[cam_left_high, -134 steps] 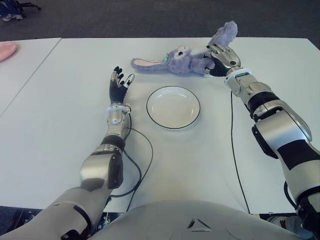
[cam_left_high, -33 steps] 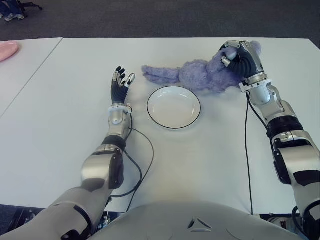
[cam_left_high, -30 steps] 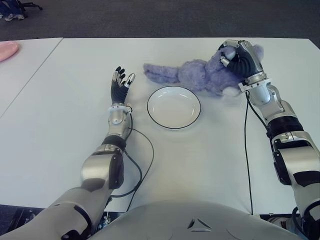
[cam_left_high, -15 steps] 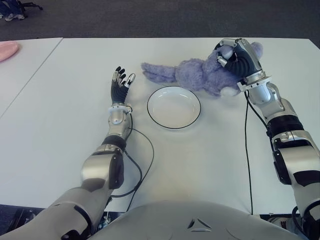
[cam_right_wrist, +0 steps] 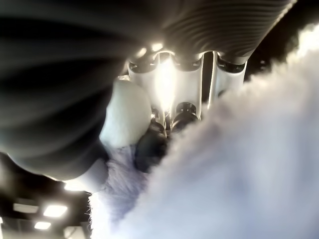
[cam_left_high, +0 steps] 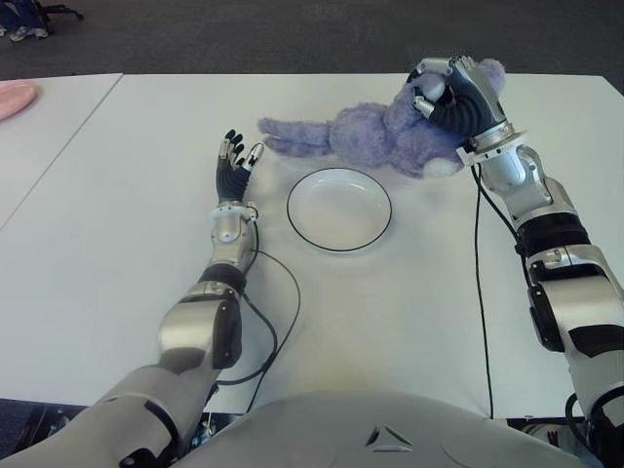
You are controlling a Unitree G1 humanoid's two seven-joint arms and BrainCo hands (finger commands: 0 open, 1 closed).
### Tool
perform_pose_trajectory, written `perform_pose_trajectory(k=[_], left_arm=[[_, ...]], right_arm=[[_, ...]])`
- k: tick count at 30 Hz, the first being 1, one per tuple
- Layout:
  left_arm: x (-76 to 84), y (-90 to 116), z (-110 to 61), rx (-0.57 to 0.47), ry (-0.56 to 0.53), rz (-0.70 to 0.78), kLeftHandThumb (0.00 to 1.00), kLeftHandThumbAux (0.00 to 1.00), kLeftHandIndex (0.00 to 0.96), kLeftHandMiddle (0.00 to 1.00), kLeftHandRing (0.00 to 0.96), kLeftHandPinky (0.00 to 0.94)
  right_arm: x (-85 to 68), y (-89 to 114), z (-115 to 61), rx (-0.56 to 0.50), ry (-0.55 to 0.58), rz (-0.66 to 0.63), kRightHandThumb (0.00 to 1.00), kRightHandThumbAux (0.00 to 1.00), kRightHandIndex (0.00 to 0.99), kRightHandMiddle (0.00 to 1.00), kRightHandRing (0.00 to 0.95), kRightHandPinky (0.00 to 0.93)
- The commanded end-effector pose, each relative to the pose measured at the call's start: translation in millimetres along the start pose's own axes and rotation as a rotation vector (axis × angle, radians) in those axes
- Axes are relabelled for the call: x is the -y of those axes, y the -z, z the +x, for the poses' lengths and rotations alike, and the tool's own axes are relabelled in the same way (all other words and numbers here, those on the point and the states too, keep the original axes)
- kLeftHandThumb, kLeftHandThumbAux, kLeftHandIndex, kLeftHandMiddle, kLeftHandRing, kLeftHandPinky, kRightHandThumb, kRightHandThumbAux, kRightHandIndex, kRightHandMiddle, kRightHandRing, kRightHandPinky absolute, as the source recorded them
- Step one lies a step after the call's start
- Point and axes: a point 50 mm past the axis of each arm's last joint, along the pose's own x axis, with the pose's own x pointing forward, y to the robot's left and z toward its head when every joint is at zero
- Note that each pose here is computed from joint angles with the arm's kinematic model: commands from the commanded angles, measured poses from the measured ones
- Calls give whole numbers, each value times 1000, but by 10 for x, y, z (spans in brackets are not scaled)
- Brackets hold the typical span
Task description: Put the doll into the plate.
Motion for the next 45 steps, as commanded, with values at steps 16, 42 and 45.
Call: perform_pose_trajectory(k=[16, 42, 45], left_arm=[[78, 1019, -964, -502, -6, -17, 0, 538, 89, 118, 91, 55], [114, 1018, -968, -503, -1, -6, 0, 536, 88, 121, 94, 58], [113, 1019, -970, -503, 0, -6, 0, 532, 90, 121, 94, 57]], right_arm=[[58, -257, 371, 130, 29, 39, 711, 718, 440, 839, 833, 827], [-112, -486, 488, 207, -10, 109, 714, 716, 440, 841, 835, 819], [-160, -490, 465, 209, -21, 117, 714, 716, 440, 840, 834, 825]])
